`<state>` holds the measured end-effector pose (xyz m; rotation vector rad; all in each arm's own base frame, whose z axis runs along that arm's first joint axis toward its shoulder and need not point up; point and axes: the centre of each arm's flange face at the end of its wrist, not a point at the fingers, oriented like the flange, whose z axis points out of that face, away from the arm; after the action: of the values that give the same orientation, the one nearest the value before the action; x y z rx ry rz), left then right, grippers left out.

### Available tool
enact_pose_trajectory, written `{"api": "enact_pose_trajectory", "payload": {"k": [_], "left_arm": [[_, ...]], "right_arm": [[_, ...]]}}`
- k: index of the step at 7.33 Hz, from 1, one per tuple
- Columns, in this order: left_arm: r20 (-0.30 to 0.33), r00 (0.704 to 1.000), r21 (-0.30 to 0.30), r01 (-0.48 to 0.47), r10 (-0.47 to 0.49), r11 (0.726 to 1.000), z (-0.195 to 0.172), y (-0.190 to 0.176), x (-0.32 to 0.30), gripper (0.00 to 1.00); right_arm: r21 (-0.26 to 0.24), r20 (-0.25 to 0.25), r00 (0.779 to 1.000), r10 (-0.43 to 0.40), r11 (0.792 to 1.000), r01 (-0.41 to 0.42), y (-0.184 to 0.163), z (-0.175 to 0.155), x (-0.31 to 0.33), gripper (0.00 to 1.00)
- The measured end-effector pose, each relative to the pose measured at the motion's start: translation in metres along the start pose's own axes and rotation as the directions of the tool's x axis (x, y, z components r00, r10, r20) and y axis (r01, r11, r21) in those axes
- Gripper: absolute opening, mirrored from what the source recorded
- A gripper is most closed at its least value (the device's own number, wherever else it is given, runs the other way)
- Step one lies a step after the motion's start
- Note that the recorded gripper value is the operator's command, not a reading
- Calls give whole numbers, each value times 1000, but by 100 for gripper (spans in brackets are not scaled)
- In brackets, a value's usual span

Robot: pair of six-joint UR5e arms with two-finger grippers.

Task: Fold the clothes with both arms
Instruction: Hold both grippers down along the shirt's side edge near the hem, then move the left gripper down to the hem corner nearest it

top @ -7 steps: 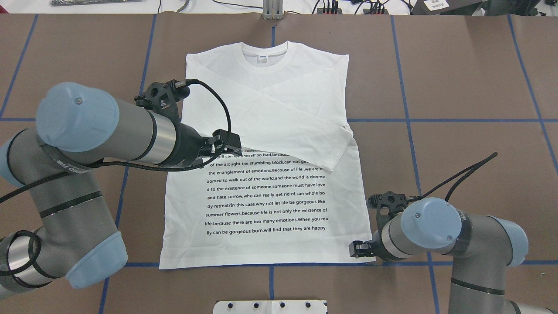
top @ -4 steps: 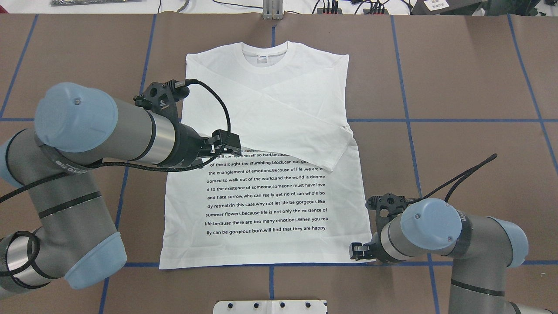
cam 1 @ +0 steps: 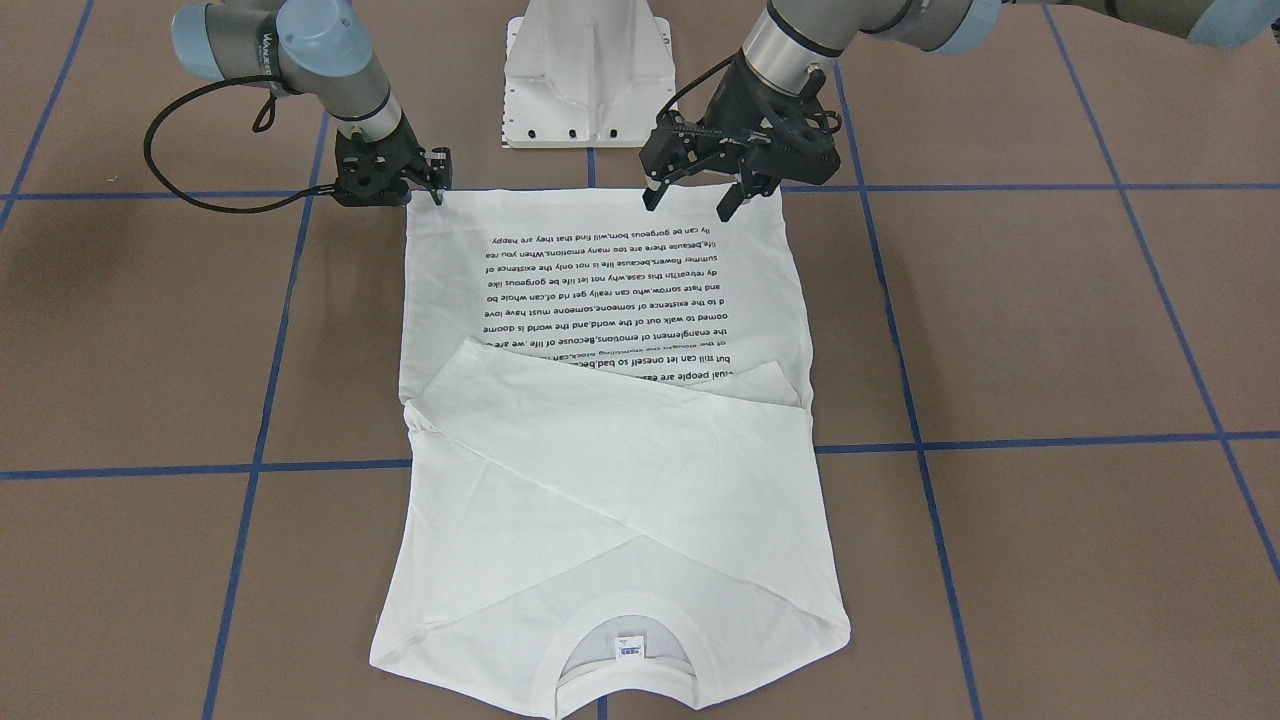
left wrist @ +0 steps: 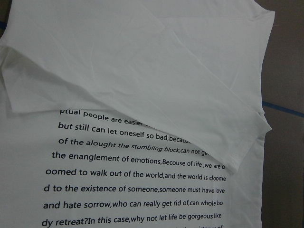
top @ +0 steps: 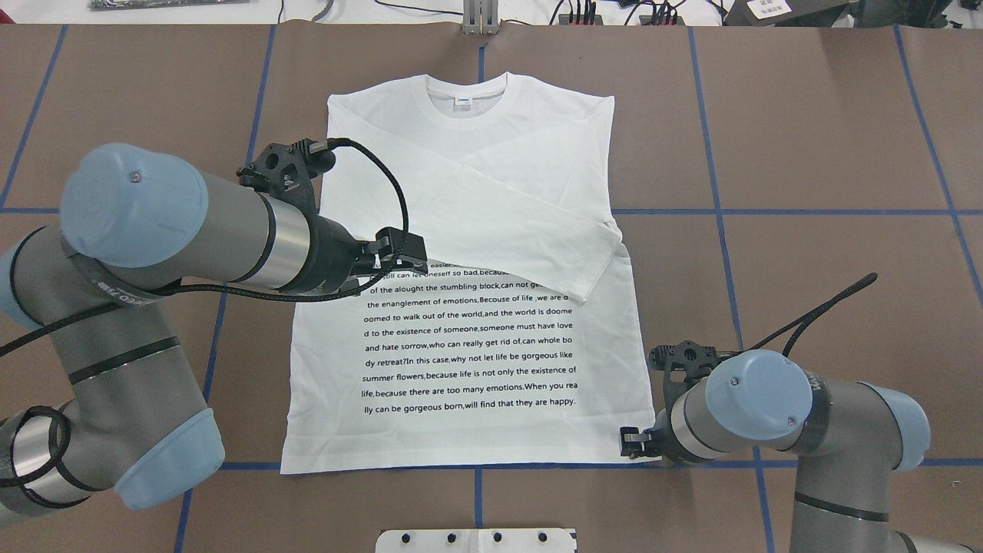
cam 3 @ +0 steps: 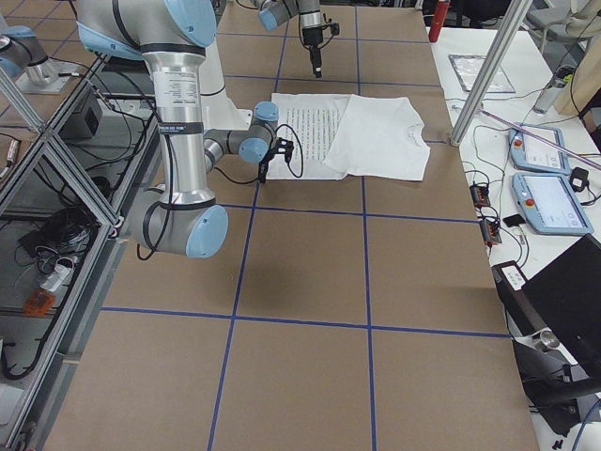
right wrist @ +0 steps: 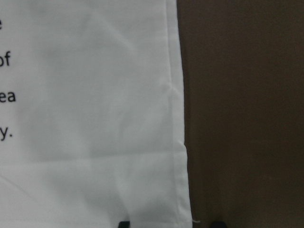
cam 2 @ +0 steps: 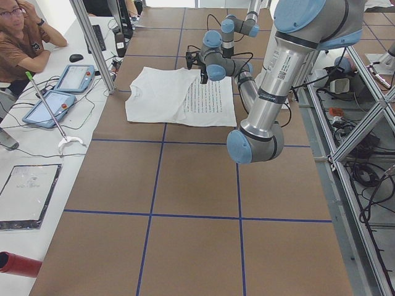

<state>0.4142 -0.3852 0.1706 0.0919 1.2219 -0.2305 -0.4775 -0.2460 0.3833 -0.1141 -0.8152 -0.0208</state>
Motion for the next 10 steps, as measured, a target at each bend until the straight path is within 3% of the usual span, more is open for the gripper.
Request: {"api": "enact_pose_trajectory", "payload": {"k": [1, 7, 10], "left_arm": [[-1, 1000, 0, 0, 0, 1000, 0, 0, 0, 99], [9, 1000, 4, 5, -5, 1000, -1, -2, -5, 98], [125, 991, -16, 42, -40, 999, 3, 11, -79, 98]], "right_arm": [[0, 1, 1000, 1, 1000, -1, 0, -1, 0, 0], [7, 30, 1000, -7, 1000, 7, 2, -15, -7, 0], [17, 67, 998, -11, 1000, 10, 6, -34, -13, 0]]}}
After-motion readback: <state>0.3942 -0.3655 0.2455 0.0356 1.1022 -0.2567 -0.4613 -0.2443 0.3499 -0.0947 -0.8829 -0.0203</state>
